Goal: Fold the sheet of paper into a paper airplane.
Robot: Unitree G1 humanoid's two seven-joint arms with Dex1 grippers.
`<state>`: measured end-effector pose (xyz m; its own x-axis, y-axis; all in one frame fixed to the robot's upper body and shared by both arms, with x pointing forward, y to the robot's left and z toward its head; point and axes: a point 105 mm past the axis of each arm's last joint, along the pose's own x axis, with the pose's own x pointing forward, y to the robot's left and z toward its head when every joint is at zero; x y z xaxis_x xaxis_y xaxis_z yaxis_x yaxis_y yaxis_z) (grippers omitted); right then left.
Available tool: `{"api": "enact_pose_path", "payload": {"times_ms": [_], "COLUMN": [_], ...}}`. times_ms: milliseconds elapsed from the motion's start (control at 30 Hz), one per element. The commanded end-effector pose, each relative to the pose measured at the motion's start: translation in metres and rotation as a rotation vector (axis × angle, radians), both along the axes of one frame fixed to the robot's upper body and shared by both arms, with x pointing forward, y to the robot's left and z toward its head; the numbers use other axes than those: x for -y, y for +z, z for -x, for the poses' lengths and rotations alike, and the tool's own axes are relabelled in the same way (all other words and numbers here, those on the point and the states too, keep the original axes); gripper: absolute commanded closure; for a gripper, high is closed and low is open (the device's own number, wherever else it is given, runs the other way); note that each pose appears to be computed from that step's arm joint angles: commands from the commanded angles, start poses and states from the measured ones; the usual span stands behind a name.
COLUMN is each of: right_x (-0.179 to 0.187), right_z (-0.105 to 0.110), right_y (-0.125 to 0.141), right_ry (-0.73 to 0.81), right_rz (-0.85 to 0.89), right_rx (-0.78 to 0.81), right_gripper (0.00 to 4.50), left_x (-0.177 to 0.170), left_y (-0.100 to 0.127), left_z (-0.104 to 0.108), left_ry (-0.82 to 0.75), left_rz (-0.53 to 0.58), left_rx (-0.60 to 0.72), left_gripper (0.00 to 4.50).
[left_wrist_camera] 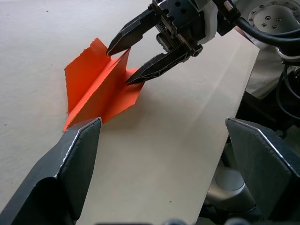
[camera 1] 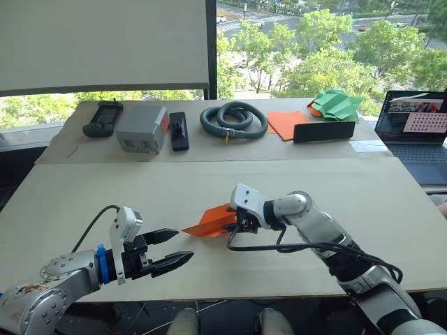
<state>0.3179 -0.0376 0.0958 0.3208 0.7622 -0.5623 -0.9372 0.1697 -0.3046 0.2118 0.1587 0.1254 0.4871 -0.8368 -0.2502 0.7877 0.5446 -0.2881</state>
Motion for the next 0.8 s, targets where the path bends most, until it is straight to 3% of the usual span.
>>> {"api": "enact_pose_path", "payload": {"times_ms": [33, 133, 167, 333, 467, 533, 633, 800], "right_x": [-0.002, -0.001, 0.000, 0.000, 0.004, 0.016, 0.068, 0.152], "right_z": [-0.003, -0.003, -0.003, 0.000, -0.002, -0.007, -0.039, -0.060], "right_y": [0.005, 0.003, 0.002, 0.004, 0.022, 0.032, 0.053, 0.058], "right_ry": [0.030, 0.041, 0.043, 0.054, -0.023, -0.126, -0.519, -1.017], "right_rz": [0.019, 0.035, 0.039, 0.038, -0.057, -0.115, -0.251, -0.297], "right_rx": [0.062, 0.067, 0.068, 0.080, 0.046, 0.028, 0.023, 0.037], "right_gripper": [3.31, 4.35, 4.48, 4.48, 4.48, 4.48, 4.48, 4.48], "left_x": [0.007, 0.007, 0.007, 0.008, 0.012, 0.016, 0.027, 0.046], "left_y": [0.009, 0.009, 0.009, 0.010, 0.019, 0.025, 0.039, 0.054], "left_z": [0.003, 0.004, 0.004, 0.003, -0.004, -0.010, -0.018, -0.031], "left_ry": [-0.024, -0.023, -0.022, -0.021, -0.016, -0.008, -0.008, -0.019], "left_rz": [0.013, 0.014, 0.014, 0.018, 0.043, 0.055, 0.099, 0.121], "left_rx": [0.044, 0.043, 0.044, 0.047, 0.093, 0.125, 0.186, 0.276], "left_gripper": [0.00, 0.00, 0.00, 0.00, 0.00, 0.00, 0.00, 0.00]}}
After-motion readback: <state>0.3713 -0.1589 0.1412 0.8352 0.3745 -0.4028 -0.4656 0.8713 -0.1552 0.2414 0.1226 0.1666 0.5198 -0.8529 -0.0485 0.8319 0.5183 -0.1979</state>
